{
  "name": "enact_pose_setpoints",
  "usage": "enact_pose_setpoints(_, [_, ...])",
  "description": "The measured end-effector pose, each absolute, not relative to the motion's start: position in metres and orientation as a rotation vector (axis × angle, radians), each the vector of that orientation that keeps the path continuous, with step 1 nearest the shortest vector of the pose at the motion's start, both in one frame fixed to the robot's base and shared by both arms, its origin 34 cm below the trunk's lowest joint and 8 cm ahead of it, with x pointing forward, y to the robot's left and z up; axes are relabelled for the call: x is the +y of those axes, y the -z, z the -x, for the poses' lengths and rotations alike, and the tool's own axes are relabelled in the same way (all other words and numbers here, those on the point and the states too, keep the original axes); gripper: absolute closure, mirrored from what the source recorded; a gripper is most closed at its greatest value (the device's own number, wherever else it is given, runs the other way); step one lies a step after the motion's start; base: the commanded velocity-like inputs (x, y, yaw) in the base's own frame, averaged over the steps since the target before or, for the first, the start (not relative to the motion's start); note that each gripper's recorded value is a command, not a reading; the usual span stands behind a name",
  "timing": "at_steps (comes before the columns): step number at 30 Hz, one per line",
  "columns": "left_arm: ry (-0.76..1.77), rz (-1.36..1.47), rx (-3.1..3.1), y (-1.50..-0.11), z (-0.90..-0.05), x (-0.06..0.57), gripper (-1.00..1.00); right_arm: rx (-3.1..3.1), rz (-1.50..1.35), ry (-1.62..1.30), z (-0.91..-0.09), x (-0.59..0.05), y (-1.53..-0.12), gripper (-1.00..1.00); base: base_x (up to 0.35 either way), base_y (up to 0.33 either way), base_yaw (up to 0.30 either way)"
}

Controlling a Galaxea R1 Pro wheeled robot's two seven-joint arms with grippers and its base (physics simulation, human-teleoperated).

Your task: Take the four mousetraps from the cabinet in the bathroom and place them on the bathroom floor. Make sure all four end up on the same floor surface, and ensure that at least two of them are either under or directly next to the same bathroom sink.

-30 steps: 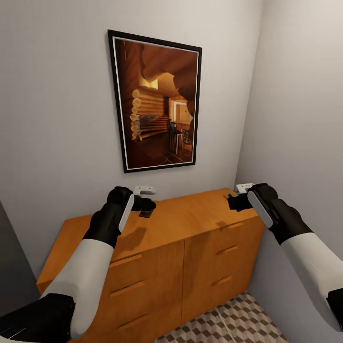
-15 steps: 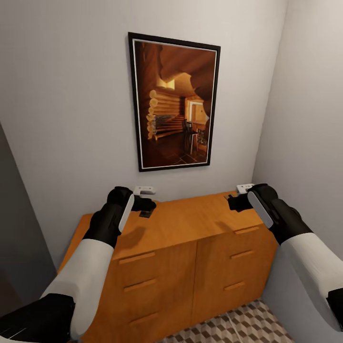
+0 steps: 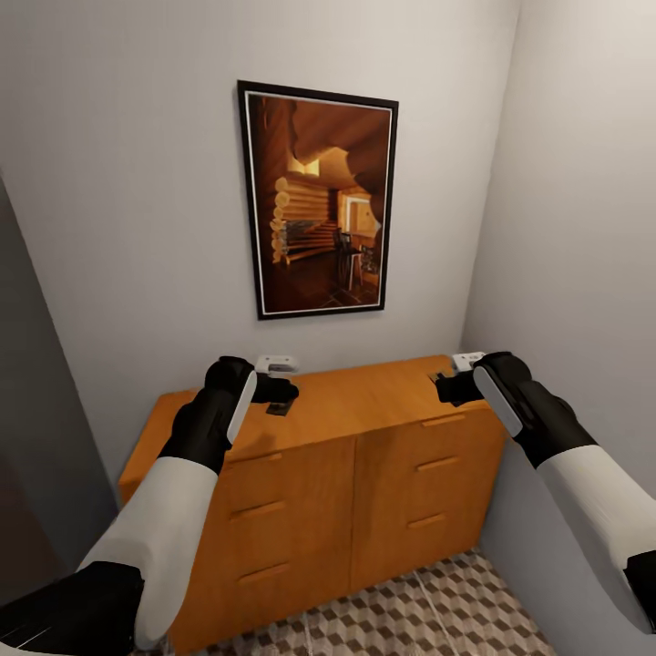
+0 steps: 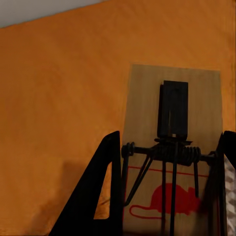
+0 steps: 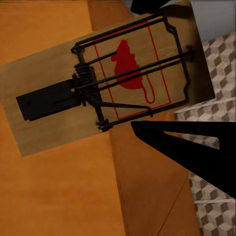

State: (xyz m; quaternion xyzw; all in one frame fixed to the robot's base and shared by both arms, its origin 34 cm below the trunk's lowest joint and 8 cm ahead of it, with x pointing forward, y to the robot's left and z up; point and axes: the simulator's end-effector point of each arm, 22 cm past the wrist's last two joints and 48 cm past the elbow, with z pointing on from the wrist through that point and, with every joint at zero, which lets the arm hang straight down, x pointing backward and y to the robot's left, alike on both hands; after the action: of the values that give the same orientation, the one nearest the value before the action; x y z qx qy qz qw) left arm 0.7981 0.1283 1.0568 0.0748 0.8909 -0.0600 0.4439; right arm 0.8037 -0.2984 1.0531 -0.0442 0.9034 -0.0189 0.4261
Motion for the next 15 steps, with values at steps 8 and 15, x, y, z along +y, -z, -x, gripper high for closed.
enact_pose_setpoints(8, [0.151, -0.187, 2.215, -1.054, -0.798, 0.128, 1.0, 2.258, 0.11, 0.049, -0.804, -0.298, -1.053, 1.0, -0.299, -0.158, 0.0])
enact_pose_setpoints(15, [0.159, -0.191, 2.236, -1.044, -0.797, 0.126, 1.0, 2.259, 0.11, 0.05, -0.804, -0.297, -1.053, 1.0, -0.299, -0.16, 0.0])
